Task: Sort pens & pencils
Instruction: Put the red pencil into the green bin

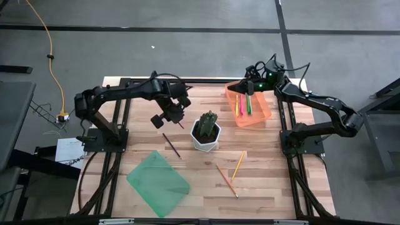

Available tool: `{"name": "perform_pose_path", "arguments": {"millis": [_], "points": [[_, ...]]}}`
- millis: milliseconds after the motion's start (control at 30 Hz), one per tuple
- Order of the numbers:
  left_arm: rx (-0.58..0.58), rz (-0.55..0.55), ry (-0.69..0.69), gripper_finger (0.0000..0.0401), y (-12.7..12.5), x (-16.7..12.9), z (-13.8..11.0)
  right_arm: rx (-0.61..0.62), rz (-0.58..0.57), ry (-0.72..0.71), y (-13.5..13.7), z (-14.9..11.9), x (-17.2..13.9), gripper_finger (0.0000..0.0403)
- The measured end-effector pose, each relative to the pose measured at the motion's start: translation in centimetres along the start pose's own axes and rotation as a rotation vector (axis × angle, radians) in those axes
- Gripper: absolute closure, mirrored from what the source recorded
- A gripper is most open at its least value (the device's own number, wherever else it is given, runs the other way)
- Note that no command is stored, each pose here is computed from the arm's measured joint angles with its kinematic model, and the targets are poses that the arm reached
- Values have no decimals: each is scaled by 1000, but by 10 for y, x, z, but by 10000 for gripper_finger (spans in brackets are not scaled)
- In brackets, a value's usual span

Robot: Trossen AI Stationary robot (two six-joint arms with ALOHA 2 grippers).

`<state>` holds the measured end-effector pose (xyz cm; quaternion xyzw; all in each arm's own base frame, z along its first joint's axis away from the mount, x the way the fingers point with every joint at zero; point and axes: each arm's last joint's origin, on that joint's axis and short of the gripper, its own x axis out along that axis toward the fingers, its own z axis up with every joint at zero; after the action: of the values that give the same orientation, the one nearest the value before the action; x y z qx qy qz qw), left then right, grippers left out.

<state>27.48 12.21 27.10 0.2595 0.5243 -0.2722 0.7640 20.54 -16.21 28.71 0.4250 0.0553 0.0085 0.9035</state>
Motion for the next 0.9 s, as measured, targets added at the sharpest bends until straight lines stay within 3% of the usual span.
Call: {"name": "perform_pose_path", "arguments": {"millis": [900], "points": [[84, -132, -60, 378, -60, -13, 59, 23, -6, -12, -2, 2, -2, 290]]}}
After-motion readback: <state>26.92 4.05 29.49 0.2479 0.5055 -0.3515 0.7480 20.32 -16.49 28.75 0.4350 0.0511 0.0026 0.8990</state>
